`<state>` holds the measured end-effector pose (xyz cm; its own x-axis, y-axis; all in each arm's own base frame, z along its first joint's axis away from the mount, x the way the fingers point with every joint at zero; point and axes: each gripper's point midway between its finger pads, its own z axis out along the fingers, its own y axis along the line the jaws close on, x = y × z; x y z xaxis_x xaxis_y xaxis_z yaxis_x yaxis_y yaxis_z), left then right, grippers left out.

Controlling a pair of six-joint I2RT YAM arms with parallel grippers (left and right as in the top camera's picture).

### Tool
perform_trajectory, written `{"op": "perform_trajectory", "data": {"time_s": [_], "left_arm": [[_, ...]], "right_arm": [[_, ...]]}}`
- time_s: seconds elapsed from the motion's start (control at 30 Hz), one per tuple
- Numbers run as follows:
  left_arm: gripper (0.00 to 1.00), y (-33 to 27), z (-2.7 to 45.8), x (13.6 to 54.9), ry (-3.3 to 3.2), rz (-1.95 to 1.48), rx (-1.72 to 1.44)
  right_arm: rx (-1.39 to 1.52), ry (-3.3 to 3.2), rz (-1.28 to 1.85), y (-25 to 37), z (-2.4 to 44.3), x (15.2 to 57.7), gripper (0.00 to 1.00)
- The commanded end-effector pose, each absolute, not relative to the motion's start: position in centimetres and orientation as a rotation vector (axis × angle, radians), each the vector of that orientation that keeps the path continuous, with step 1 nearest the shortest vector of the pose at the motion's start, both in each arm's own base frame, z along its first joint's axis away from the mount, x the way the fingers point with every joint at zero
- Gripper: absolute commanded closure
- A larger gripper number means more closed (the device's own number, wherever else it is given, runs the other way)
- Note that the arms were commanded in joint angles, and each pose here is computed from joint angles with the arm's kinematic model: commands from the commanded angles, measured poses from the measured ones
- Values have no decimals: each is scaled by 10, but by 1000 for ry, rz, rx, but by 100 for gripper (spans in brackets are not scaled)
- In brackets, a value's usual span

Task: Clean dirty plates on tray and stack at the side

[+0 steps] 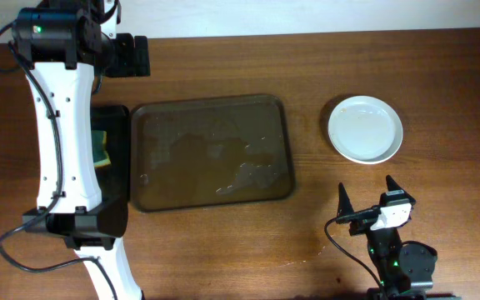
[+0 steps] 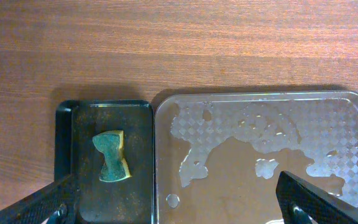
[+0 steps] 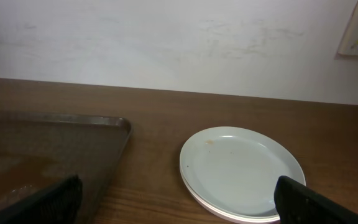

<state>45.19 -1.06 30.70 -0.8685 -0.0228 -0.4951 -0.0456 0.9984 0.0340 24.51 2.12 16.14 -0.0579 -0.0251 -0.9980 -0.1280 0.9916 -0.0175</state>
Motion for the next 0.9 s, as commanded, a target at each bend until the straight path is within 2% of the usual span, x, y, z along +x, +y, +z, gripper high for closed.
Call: {"op": "perform_trajectory", "data": {"time_s": [0.0, 0.4, 0.5, 0.63, 0.73, 0.8, 0.87], "left_arm": [[1, -13, 305, 453, 2626, 53, -49], [1, -13, 305, 452, 2632, 54, -47], [1, -13, 318, 427, 2650, 55, -42], [1, -9, 344, 371, 2598, 94, -38], [1, 4, 355, 367, 2316, 141, -90], [1, 11, 337, 352, 2216, 150, -117], [1, 12, 301, 320, 2275, 149, -111]], "right_arm": [[-105, 1634, 84, 20, 159, 245, 2], [-105, 1634, 84, 20, 159, 245, 2], [-105, 1634, 84, 20, 159, 245, 2], [-105, 1634, 84, 20, 159, 245, 2], [-105, 1634, 84, 20, 159, 245, 2], [-105, 1634, 84, 20, 159, 245, 2], [-105, 1634, 84, 20, 159, 245, 2]]}}
